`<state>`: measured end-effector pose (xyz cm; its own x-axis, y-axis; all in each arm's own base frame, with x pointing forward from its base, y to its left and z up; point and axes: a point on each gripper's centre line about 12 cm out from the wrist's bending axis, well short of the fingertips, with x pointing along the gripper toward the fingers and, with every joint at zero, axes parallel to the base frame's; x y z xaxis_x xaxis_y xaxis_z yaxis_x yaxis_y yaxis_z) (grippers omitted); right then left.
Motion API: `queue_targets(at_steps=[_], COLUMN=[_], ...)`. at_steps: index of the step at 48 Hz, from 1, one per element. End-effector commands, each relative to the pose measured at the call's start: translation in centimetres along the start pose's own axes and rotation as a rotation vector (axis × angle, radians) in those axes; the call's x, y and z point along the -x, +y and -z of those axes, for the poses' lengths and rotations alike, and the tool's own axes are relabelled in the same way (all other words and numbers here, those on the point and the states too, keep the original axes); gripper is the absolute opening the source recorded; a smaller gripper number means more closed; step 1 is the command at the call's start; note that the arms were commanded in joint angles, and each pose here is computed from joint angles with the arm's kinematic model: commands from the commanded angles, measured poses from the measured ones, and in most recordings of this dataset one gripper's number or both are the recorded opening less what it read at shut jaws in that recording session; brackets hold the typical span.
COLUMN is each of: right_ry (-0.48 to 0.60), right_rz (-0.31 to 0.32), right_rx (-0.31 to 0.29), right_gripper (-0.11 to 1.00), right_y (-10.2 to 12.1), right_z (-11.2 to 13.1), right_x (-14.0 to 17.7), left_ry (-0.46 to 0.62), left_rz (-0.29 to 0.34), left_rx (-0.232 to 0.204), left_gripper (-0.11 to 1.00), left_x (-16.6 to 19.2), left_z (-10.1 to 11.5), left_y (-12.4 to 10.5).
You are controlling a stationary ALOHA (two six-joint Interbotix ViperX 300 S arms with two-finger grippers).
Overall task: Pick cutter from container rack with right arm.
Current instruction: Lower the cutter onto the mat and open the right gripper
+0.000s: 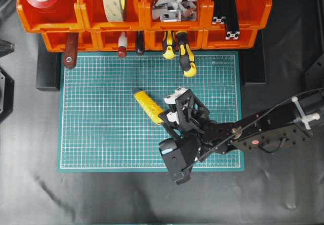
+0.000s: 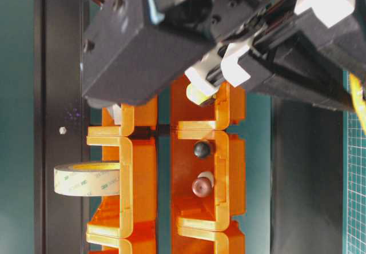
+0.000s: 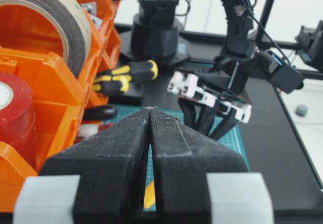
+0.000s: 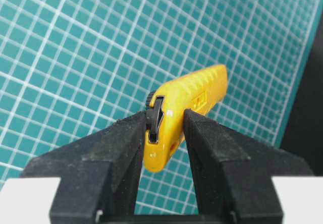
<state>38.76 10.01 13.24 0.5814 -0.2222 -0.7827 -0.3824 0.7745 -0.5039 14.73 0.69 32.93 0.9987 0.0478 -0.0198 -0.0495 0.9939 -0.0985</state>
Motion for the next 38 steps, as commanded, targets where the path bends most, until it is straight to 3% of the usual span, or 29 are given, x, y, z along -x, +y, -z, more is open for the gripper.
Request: queue_targets(at_steps=[1, 7, 14, 19, 29, 38], right_ry=[-0.026, -0.015, 0.011, 0.046, 0.071, 0.038], right_rz=[-0.019, -0.028, -0.046, -0.069, -0.114, -0.103], right_rx=[-0.033, -0.043, -0.065, -0.1, -0.216, -0.36], right_gripper=[0.24, 0.3, 0.66, 0.8, 0.82, 0.82], right_y=[0.2, 0.4, 0.9, 1.5, 1.6, -0.1], right_z=[-0.5, -0.4, 0.0, 0.6, 0.9, 0.6], right_x=[0.9, 0.6, 0.1, -0.3, 0.6, 2.3], left_ry=[-0.005, -0.006, -0.003, -0.002, -0.002, 0.032], left_rz=[-0.003, -0.003, -0.003, -0.003, -0.004, -0.005], left_rx=[0.0, 0.0, 0.0, 0.0, 0.0, 0.0], left_gripper=[0.0, 0.0, 0.0, 0.0, 0.0, 0.0], left_x=[-0.2, -0.2, -0.2, -0.2, -0.1, -0.2], left_z=[-0.3, -0.4, -0.3, -0.3, -0.3, 0.1], left_y=[0.0, 0.0, 0.0, 0.0, 0.0, 0.0])
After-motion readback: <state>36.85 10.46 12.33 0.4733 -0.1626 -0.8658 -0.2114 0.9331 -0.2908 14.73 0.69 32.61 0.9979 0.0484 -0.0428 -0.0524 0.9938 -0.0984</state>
